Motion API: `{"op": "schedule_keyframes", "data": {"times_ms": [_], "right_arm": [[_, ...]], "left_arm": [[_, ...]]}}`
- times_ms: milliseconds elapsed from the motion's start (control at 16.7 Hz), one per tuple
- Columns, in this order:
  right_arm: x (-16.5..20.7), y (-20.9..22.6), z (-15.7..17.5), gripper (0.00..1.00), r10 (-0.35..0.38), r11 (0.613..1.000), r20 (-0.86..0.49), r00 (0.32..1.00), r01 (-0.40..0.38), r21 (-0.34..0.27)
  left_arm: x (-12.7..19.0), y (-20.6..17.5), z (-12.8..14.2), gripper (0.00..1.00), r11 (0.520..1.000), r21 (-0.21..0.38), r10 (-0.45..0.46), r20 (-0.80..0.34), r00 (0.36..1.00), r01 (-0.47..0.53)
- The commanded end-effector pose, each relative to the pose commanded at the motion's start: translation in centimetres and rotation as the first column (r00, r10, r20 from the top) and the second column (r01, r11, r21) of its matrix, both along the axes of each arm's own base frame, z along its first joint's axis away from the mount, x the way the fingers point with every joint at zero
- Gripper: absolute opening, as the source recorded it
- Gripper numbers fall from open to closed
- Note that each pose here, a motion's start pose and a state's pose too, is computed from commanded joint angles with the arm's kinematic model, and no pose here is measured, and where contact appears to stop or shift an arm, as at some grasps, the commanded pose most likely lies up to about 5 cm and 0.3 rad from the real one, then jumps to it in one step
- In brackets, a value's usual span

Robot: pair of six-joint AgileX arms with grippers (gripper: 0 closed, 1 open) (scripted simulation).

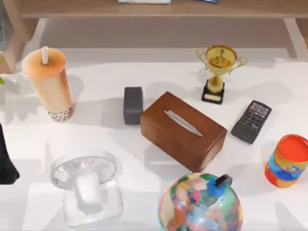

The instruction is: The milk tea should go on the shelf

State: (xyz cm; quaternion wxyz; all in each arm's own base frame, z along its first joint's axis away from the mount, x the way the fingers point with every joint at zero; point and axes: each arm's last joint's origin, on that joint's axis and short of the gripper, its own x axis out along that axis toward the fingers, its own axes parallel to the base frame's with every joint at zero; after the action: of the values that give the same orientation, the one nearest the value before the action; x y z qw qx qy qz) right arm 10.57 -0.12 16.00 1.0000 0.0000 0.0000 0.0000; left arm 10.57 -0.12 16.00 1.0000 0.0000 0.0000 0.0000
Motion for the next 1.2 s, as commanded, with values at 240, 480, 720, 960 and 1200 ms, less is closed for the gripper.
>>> {"op": "schedule_keyframes", "data": {"times_ms": [240,480,720,960,1200], "right_arm": [[0.0,0.0,0.0,1.0,0.0,1.0,0.0,1.0,0.0,0.0],[0.0,0.0,0.0,1.0,0.0,1.0,0.0,1.0,0.0,0.0],[0.0,0.0,0.0,1.0,0.0,1.0,0.0,1.0,0.0,0.0],[0.0,0.0,0.0,1.0,0.0,1.0,0.0,1.0,0.0,0.0],[0.0,0.0,0.0,1.0,0.0,1.0,0.0,1.0,0.0,0.0]], "left_arm": [[0.2,-0.1,0.3,1.0,1.0,-0.003,0.002,0.007,1.0,-0.002],[1.3,-0.5,1.4,1.0,1.0,-0.016,0.003,0.016,1.0,-0.002],[4.1,-1.5,1.8,1.0,1.0,-0.028,-0.008,-0.024,1.0,0.008],[7.6,-3.1,0.4,1.0,1.0,-0.027,-0.015,-0.107,0.994,0.013],[10.1,-4.8,-2.2,1.0,1.0,-0.018,-0.017,-0.175,0.984,0.014]]}}
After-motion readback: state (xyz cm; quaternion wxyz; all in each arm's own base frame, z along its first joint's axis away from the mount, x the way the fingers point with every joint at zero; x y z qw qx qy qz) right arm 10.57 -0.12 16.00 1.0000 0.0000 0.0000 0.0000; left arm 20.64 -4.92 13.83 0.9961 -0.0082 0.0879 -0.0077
